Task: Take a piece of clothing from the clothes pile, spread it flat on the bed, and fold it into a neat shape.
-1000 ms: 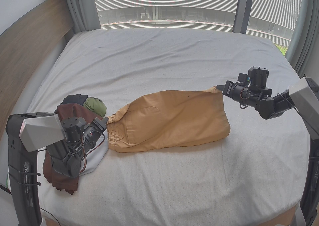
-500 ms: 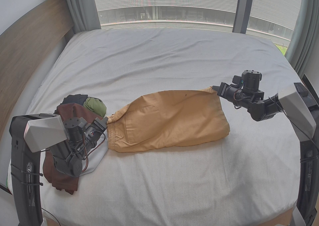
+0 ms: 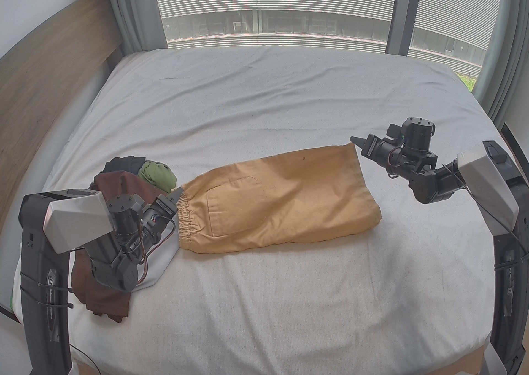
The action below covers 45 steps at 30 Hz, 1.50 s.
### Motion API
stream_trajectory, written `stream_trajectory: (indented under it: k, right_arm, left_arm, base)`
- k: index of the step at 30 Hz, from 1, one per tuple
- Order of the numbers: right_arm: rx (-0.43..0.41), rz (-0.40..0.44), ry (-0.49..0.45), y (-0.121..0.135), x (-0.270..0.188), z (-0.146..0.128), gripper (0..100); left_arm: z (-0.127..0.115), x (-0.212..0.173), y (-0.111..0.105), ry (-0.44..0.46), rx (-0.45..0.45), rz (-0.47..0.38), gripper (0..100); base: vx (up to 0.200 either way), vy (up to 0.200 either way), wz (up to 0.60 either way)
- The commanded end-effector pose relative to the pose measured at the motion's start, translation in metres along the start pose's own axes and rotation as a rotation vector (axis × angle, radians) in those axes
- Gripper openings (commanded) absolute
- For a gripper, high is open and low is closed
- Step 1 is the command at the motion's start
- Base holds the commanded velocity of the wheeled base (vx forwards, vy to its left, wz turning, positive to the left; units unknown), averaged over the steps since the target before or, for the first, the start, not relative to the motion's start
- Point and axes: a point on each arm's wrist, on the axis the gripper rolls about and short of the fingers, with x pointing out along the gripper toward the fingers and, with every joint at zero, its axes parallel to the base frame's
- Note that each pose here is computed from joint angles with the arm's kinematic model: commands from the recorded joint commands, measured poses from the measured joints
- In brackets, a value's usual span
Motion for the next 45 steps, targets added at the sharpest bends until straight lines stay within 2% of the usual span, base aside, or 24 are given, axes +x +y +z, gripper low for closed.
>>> stream_trajectory:
  k: [1,3,8,13,18,23,27,28,31,33,45]
  right_arm:
    - [-0.002,0.001,-0.047,-0.005,0.008,-0.007,100]
    - [-0.008,-0.001,-0.067,-0.005,0.009,-0.007,100]
    - [0.001,-0.019,-0.049,-0.007,0.001,-0.01,100]
    - [0.013,-0.036,-0.013,0.006,-0.029,-0.007,100]
    - [0.024,-0.045,0.02,0.014,-0.06,-0.019,100]
    - [0.03,-0.044,0.009,0.01,-0.078,-0.036,100]
    - [0.066,-0.039,0.004,0.011,-0.092,-0.043,100]
    - [0.097,-0.032,0.002,0.012,-0.102,-0.048,100]
    - [0.147,-0.011,0.013,0.014,-0.115,-0.057,100]
    - [0.145,-0.001,0.003,0.013,-0.115,-0.058,100]
    - [0.17,-0.056,0.065,0.002,-0.116,-0.066,100]
  left_arm:
    - [0.008,0.005,0.004,-0.042,0.003,0.007,100]
    - [0.009,0.006,0.003,-0.063,-0.009,0.015,100]
    - [0.009,0.006,-0.001,-0.068,-0.04,0.006,100]
    - [0.014,-0.001,-0.008,-0.069,-0.046,0.001,100]
    - [0.02,-0.021,-0.025,-0.011,-0.051,-0.035,100]
    - [0.017,-0.036,-0.034,0.063,-0.04,-0.066,100]
    - [0.018,-0.039,-0.037,0.065,-0.028,-0.071,100]
    - [0.02,-0.042,-0.04,0.066,0.003,-0.076,100]
    - [0.021,-0.046,-0.037,0.08,0.062,-0.076,100]
    - [0.02,-0.047,-0.036,0.095,0.085,-0.08,100]
    - [0.017,-0.053,-0.028,0.136,0.094,-0.069,100]
  base:
    - [0.0,0.0,0.0]
    - [0.0,0.0,0.0]
    - [0.0,0.0,0.0]
    - [0.0,0.0,0.0]
    - [0.0,0.0,0.0]
    - [0.0,0.0,0.0]
    - [0.0,0.0,0.0]
    - [0.0,0.0,0.0]
    - [0.0,0.0,0.0]
    - [0.0,0.0,0.0]
    - [0.0,0.0,0.0]
